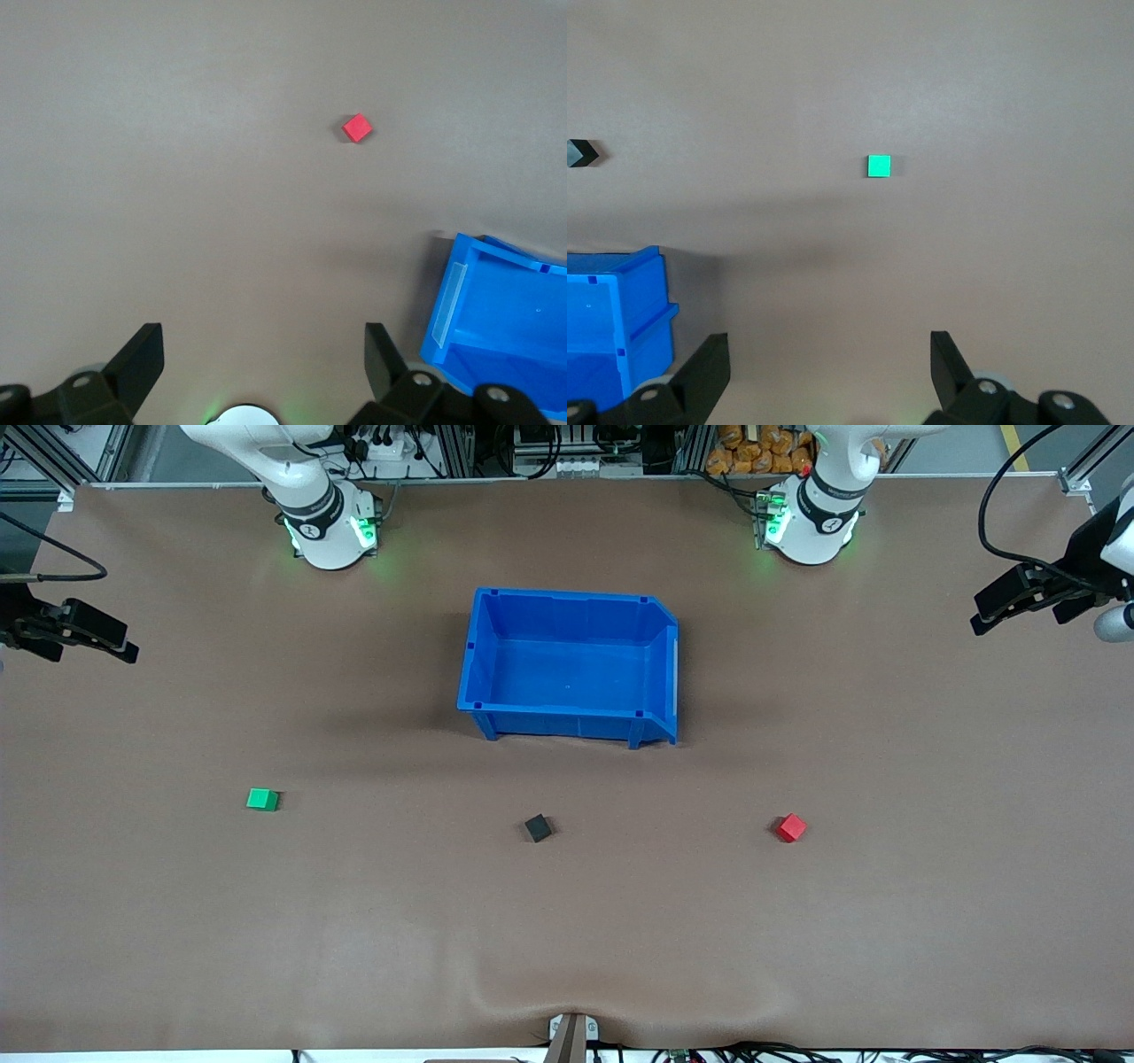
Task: Attach green and red cubes to black cube
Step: 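Move both grippers down to the green and red cubes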
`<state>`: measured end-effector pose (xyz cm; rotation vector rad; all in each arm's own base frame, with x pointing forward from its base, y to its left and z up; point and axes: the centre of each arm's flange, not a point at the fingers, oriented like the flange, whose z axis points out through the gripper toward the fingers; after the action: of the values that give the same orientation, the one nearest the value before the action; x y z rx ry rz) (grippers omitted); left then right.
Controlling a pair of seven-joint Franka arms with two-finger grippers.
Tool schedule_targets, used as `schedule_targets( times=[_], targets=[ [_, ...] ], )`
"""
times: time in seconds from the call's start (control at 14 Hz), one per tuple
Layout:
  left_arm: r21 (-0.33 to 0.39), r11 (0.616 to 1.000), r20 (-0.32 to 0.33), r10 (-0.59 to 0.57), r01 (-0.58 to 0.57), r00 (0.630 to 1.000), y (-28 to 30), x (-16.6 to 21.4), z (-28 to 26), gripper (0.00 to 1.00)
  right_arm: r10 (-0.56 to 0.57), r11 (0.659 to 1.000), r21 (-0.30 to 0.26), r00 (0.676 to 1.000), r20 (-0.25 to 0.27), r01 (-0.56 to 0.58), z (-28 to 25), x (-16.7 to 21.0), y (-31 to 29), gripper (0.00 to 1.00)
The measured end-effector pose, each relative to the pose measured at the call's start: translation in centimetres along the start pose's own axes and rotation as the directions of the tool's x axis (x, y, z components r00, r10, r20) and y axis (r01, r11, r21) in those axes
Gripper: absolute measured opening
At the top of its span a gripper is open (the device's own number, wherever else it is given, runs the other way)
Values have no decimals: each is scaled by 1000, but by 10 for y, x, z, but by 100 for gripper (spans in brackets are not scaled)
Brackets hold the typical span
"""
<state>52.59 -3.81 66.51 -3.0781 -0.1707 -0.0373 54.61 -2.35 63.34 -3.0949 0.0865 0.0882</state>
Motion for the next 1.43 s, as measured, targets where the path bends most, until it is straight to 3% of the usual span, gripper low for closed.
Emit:
schedule_targets(
  times=[0.5,0.79,1.0,1.43],
  targets=[
    [-1,1000,-8,-8,8,1000,-4,2,-3,100,-1,1000,-1,1000,12,2,7,5,-1,100],
    [4,1000,23,-6,6,1000,-3,7,10,100,4,1000,-7,998,67,-4,42,25,0,100],
    [10,1000,67,-3,3,998,0,17,35,100,13,1000,-12,997,81,-12,70,46,4,100],
    [1,1000,97,13,-13,995,17,60,125,100,26,999,-28,985,168,-22,128,71,10,100]
  ],
)
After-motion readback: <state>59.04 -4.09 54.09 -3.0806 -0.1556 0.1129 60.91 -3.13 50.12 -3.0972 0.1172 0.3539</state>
